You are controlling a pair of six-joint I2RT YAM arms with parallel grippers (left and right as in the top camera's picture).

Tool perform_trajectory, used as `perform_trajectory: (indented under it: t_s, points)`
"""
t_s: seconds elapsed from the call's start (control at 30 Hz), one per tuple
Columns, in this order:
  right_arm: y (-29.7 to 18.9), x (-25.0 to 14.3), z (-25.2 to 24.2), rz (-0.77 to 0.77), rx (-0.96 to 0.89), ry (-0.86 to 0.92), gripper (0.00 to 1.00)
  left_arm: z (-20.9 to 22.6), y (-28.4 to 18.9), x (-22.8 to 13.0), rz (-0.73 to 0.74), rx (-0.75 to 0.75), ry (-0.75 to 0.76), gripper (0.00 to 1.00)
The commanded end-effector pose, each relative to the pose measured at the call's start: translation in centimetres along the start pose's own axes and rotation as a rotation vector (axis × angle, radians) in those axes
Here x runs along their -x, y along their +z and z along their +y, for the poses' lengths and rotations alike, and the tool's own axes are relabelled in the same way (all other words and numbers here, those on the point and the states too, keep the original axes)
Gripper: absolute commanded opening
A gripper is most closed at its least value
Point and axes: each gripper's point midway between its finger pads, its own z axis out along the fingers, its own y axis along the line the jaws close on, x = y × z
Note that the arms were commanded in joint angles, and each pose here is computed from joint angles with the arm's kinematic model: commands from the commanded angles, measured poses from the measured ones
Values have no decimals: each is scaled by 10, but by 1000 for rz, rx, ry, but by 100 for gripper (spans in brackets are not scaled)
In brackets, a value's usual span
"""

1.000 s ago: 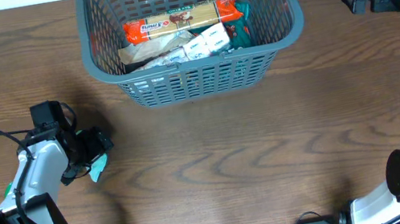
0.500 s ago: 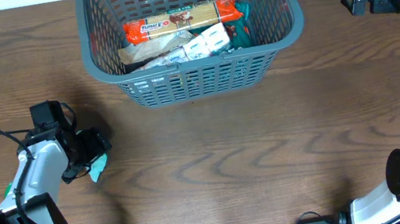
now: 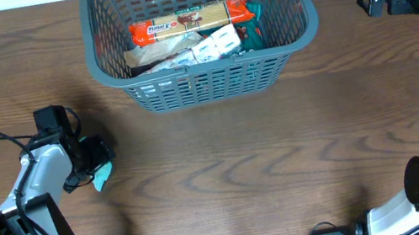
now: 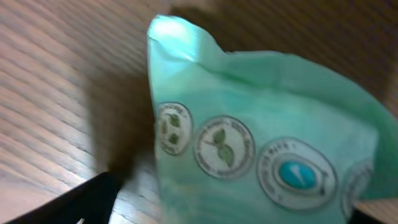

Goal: Pack container
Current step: 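Lift the mint-green bar and release it into the grey basket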

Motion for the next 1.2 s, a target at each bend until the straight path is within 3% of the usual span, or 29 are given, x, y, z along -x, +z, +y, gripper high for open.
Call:
perform_trajectory:
  t_s: [0.0,0.07,0.2,0.3,0.77,0.9,1.03,1.17]
  points:
    - [3,-2,-2,12,-4,-10,99,5,15,-17,78,15,1,69]
    - [3,-2,-2,12,-4,-10,99,1,11,-19,83,-11,0,52]
    - [3,-2,-2,11,-3,-10,99,-19,-10,-10,39,-123,2,32]
    - [3,-2,-2,11,-3,-10,99,-28,-37,7,-45,-169,9,7]
    - [3,-1,-2,11,-3,-17,99,-73,-310,125,-642,-345,126,5]
    - [3,-1,-2,7,-4,-18,99,-113,-370,133,-805,-354,406,5]
    - [3,1,-2,-1,-4,-19,99,-180,-389,121,-923,-282,946,5]
    - [3,1,-2,0,-3,-18,99,-240,-372,111,-1007,-173,1421,6]
